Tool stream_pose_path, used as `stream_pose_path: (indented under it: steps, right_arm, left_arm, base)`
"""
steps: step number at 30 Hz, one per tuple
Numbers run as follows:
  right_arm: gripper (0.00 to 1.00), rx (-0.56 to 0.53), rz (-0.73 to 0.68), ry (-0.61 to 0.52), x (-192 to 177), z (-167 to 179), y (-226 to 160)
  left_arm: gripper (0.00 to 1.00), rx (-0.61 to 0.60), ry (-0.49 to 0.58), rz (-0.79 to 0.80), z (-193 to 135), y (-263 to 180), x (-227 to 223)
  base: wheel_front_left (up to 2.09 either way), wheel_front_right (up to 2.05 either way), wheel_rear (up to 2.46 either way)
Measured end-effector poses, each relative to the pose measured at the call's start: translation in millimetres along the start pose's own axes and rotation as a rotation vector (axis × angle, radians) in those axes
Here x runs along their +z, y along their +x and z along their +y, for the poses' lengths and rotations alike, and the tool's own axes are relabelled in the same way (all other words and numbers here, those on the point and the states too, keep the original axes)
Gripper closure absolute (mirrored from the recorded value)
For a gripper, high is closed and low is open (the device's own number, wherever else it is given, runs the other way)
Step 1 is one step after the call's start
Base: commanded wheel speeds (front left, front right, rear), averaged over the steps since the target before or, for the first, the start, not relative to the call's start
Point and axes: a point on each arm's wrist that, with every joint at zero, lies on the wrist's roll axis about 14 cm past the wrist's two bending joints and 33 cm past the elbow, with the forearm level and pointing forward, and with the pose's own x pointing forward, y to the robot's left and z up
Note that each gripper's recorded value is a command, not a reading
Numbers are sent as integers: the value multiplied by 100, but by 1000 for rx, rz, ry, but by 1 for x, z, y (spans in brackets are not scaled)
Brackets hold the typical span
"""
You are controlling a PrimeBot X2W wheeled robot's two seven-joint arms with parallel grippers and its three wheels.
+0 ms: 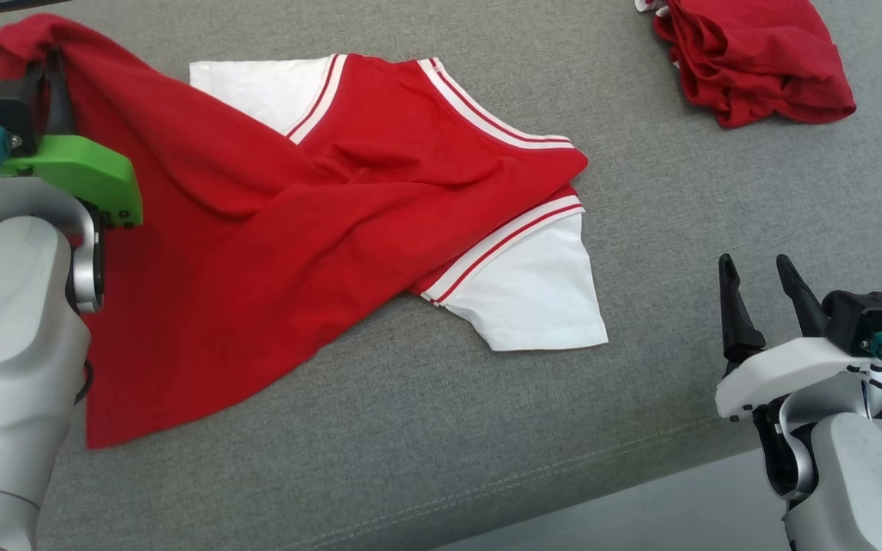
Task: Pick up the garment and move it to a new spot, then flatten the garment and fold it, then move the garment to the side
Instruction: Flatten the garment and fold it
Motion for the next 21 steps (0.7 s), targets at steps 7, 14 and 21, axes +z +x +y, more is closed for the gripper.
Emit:
stream_pose_path:
  steps: [7, 14, 21]
  right_arm:
    - [0, -3, -5, -3, 3, -2, 0]
    - [0, -7, 4, -5, 1, -3, 0]
    - [0, -9, 10, -3, -1, -3, 2]
  left_arm:
    - [100, 18, 24, -94, 2, 7, 27]
    - [19, 44, -31, 0, 1, 2, -7]
    - [0, 64, -82, 93, 4, -4, -35]
  base:
    - [0, 0, 0]
    - [0, 0, 0]
    - [0, 0, 0]
